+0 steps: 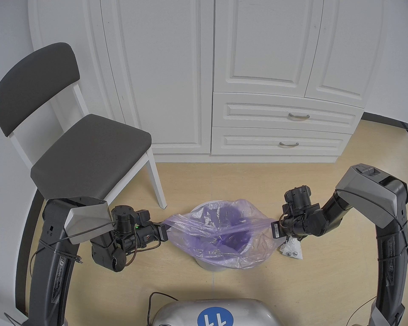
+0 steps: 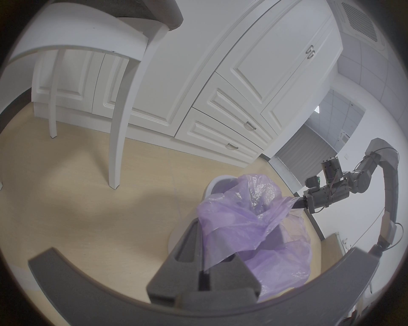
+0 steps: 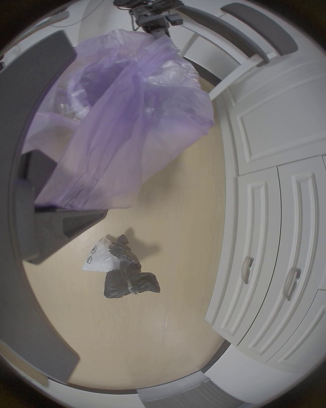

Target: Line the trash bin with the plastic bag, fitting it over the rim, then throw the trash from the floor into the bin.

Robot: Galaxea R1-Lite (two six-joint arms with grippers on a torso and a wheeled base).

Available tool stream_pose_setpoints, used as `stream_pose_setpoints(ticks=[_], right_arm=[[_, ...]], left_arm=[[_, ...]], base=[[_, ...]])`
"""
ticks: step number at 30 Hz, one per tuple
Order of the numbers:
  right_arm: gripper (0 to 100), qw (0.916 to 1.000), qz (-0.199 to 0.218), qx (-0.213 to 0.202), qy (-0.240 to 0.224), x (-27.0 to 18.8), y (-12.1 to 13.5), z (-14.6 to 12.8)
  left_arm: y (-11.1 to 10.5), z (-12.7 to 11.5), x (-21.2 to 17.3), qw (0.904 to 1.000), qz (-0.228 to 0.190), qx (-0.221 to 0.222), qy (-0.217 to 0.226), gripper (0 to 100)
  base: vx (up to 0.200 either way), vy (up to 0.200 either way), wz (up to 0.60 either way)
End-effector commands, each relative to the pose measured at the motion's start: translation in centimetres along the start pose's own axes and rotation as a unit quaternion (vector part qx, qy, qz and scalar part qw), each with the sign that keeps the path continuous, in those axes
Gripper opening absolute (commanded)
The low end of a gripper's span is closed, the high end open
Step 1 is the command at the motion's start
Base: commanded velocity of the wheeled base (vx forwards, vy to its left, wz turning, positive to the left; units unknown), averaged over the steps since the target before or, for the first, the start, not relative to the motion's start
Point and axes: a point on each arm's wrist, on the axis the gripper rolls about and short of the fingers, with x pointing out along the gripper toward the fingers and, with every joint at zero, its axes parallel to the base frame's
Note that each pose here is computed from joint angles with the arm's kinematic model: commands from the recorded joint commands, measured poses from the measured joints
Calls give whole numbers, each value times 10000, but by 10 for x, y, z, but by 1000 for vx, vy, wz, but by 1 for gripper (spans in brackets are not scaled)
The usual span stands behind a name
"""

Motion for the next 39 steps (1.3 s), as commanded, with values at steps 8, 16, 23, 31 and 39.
stream_pose_setpoints(ticks=[8, 16, 23, 31, 39], right_arm=[[100, 9951, 277, -803, 497, -6, 24, -34], [100, 9946, 419, -828, 472, -17, 21, -33], [100, 9896, 562, -1324, 44, -59, 1, -22], [100, 9810, 1254, -1475, -130, -68, 9, -34], [0, 9716, 1825, -1503, 22, -59, 11, -45]], left_arm=[[1, 4, -4, 9998, 52, 195, 45, 0], [1, 4, -5, 9998, 59, 201, 42, 100], [1, 3, -6, 9997, 66, 241, 69, 100], [1, 2, -6, 9996, 70, 249, 82, 100], [1, 1, -5, 9996, 69, 241, 105, 100]], base=[[0, 0, 0], [0, 0, 0], [0, 0, 0], [0, 0, 0], [0, 0, 0]])
